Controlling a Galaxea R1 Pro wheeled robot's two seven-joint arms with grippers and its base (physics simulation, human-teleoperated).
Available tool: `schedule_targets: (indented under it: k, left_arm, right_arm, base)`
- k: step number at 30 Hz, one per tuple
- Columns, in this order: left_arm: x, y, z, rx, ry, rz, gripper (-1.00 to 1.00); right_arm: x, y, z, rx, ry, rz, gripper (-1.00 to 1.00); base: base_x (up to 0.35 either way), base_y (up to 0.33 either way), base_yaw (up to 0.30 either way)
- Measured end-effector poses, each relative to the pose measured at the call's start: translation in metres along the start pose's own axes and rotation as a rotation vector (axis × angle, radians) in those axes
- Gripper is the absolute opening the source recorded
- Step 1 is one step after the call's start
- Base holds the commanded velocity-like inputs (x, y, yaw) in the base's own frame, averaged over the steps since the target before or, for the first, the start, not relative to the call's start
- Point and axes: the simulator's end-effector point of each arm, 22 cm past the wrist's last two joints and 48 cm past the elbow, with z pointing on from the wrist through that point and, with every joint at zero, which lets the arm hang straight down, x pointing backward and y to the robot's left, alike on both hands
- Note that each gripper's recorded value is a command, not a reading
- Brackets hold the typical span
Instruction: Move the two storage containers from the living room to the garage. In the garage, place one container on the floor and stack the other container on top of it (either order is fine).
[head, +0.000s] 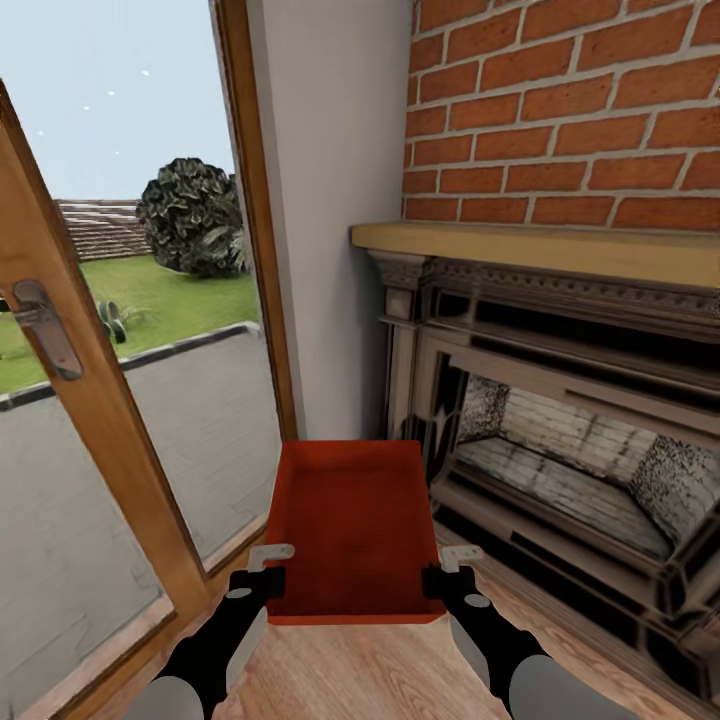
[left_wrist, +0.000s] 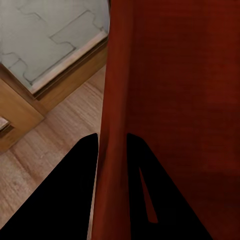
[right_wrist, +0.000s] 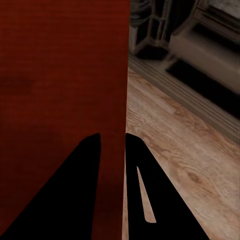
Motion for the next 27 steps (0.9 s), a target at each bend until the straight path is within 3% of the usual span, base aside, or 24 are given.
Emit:
schedule_targets:
  k: [27]
  left_arm:
    - [-0.021, 0.001, -0.011, 0.001, -0.037, -0.001, -1.0]
  right_arm:
    - [-0.022, 0.001, -0.009, 0.001, -0.037, 0.0, -1.0]
  base:
    - [0.0, 0.0, -0.034]
